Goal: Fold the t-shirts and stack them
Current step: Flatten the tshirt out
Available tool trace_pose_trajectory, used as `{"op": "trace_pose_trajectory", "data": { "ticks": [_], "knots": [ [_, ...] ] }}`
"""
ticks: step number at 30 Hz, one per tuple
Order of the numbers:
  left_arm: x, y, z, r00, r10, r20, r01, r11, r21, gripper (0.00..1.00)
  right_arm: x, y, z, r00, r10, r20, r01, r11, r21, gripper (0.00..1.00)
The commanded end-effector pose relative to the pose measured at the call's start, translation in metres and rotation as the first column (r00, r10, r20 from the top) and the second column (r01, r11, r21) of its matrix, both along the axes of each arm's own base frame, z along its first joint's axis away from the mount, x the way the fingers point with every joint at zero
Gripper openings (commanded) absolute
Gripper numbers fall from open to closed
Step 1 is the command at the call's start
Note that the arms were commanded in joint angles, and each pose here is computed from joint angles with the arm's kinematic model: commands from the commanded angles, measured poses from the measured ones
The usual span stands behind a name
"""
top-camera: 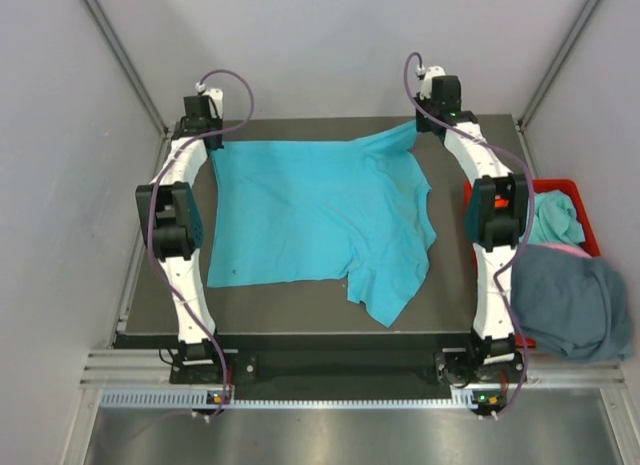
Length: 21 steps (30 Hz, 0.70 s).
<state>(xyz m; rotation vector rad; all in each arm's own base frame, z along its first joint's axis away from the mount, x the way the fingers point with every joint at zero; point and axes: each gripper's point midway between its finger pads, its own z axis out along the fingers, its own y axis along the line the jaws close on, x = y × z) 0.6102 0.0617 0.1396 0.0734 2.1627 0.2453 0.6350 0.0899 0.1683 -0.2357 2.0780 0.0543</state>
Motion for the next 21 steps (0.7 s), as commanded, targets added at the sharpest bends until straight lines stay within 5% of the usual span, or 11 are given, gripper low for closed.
{"op": "trace_pose_trajectory", "data": {
  "ticks": [1,6,14,21],
  "knots": [
    [0.007,0.010,0.035,0.996,0.037,0.085,-0.036,0.999,-0.017,0.00,0.018,-0.008,0.046,0.991,-0.030,0.128,0.031,0.999,-0.009,0.00],
    [0.009,0.019,0.051,0.992,0.058,0.114,-0.060,0.998,0.015,0.00,0.024,-0.004,0.067,0.981,-0.033,0.191,0.039,0.999,-0.026,0.00],
    [0.005,0.022,0.019,0.996,0.068,0.049,-0.069,0.998,0.014,0.00,0.024,0.016,-0.009,0.999,-0.004,0.050,0.006,0.999,-0.031,0.00],
    [-0.002,0.015,0.058,0.995,0.026,0.099,-0.027,1.000,0.011,0.00,0.014,0.015,0.041,0.994,-0.002,0.113,0.004,1.000,-0.020,0.00]
  ]
}}
